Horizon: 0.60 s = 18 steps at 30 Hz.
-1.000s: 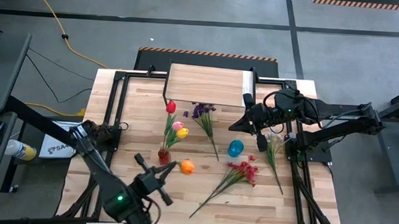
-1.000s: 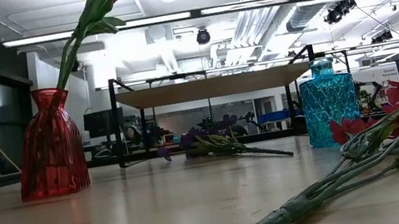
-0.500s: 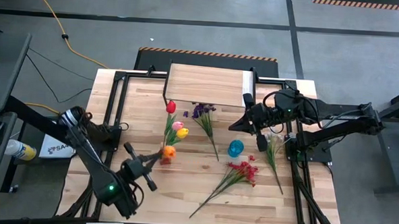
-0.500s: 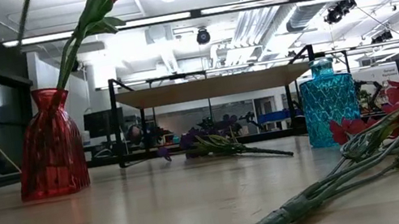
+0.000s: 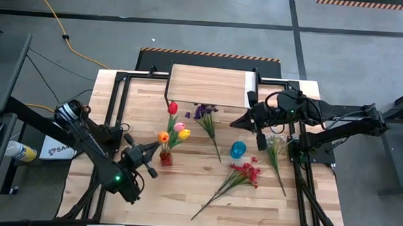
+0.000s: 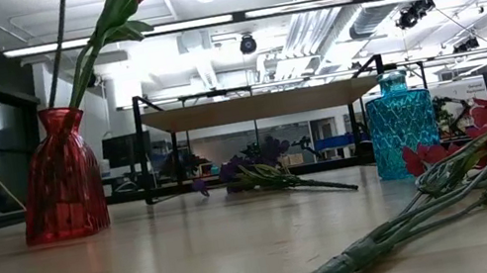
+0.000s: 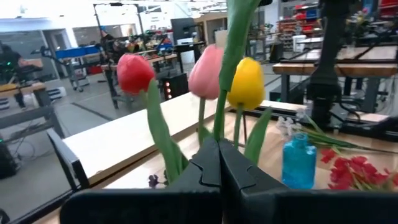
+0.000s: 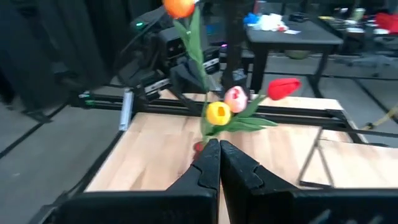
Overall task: Pick and place flowers into a vace then onto a shelf
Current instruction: Put the orange flower into the red vase
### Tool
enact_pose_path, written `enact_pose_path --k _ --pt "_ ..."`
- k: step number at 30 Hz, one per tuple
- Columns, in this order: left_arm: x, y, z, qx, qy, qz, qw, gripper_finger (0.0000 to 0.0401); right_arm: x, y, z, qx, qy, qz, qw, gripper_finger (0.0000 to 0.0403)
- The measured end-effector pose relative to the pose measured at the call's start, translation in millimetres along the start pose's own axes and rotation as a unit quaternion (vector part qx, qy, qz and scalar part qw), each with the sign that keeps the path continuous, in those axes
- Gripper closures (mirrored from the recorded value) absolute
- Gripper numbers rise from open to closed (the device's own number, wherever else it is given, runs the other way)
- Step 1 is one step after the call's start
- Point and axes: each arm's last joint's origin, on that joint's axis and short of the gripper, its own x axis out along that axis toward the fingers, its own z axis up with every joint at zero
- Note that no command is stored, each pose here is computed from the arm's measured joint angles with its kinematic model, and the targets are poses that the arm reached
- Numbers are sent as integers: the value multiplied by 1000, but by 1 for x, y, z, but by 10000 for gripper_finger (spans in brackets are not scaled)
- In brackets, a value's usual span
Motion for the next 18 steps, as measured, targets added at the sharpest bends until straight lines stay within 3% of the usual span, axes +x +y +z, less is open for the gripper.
enact_pose_path --k 18 --pt "3 -3 -5 -51 1 7 999 381 0 -2 0 -15 -2 -35 999 402"
